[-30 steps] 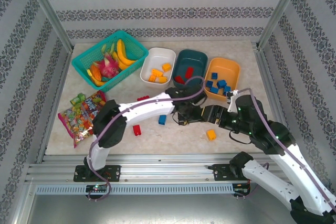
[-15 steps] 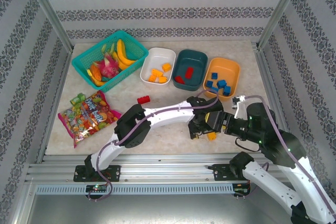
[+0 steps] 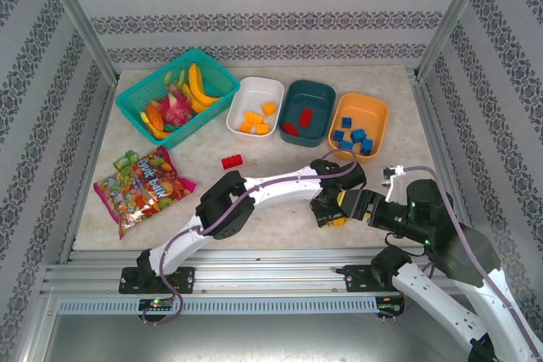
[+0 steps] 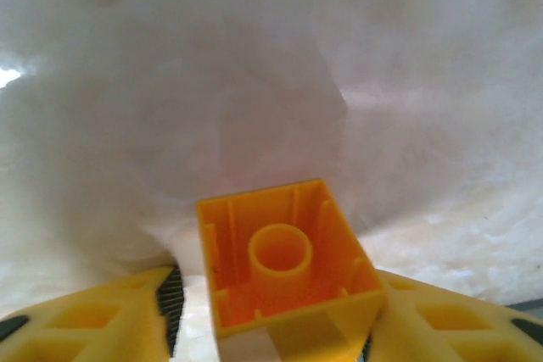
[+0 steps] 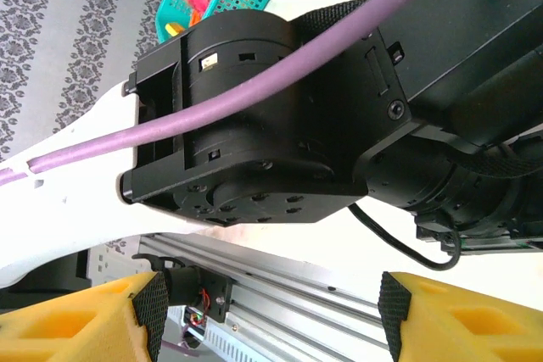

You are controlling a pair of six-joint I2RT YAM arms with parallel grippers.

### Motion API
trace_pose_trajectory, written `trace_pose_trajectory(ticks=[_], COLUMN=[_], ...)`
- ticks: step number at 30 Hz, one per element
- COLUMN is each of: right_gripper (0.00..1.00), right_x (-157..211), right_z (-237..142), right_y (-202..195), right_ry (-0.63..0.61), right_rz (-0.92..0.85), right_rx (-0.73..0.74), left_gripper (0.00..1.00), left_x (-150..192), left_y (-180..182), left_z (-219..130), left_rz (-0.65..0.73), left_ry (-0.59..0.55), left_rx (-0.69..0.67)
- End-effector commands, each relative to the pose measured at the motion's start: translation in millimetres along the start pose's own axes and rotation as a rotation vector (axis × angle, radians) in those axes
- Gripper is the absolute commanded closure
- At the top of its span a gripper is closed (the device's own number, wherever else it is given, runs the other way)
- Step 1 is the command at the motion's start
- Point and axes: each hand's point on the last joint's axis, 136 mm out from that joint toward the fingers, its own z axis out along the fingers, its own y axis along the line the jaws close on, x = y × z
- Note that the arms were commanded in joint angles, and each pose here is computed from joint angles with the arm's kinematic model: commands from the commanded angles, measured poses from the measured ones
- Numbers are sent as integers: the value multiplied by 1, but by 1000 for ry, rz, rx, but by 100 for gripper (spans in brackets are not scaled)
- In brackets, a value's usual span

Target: Sort the legos into containers by color

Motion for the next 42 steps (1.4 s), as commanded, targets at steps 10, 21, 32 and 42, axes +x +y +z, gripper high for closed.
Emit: trace_pose_trajectory(ticks=[10, 21, 32, 42], right_gripper=[31, 29, 28, 29], right_x=[-6, -57, -119, -158], right_z=[-8, 12, 91, 150], right_y=[7, 59, 69, 68], right_ry=[-22, -86, -77, -67], right_rz=[-12, -56, 52, 130], right_rx=[-6, -65, -33, -72], left_gripper=[73, 76, 76, 76], left_x=[-31, -135, -283, -396], left_y=[9, 38, 98, 117], left_z=[-28, -157, -238, -250], left_rz=[71, 47, -13, -5], left_ry=[-109, -308, -505, -704], left_rx=[-24, 94, 168, 193])
